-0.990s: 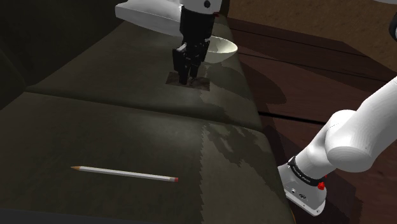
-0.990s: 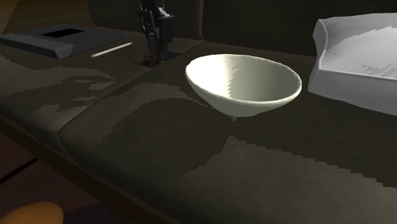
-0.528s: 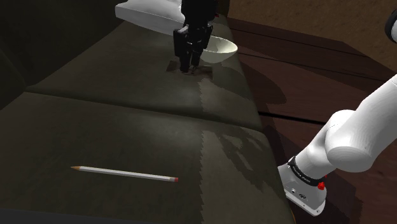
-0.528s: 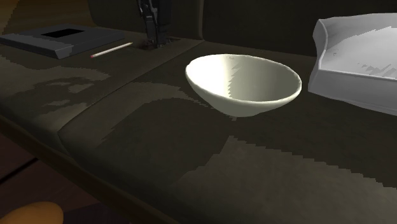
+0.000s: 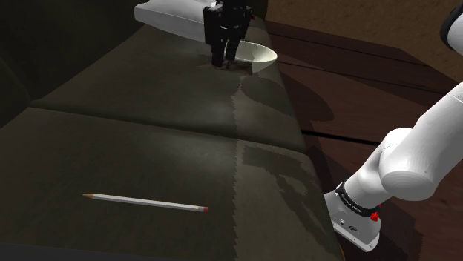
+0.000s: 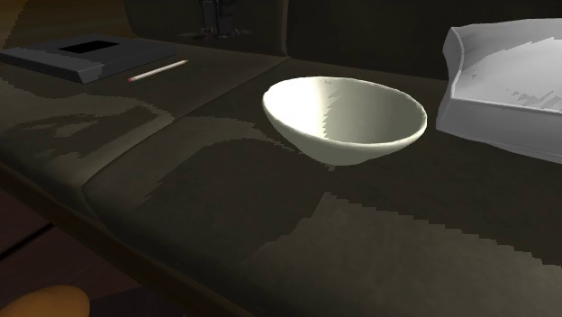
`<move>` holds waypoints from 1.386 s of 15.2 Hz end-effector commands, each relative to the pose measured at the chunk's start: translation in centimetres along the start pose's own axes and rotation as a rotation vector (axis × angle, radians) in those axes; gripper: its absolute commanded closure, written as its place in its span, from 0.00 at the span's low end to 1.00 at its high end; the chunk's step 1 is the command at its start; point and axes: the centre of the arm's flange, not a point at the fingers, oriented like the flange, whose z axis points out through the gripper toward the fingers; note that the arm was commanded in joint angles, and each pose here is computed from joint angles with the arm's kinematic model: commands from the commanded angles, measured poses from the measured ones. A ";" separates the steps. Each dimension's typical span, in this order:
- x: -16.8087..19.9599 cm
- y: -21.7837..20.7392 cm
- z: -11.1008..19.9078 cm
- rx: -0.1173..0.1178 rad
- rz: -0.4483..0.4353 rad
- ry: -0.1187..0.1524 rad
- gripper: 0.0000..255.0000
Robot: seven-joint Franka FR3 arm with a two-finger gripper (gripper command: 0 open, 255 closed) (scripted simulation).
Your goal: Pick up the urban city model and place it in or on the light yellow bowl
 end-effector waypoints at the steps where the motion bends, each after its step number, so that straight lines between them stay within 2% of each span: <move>1: 0.0 0.0 -1.2 0.000 0.000 0.000 1.00; 7: -0.1 -0.1 -3.9 0.000 0.000 0.000 1.00; 21: 2.9 18.1 -5.7 0.000 0.000 0.000 1.00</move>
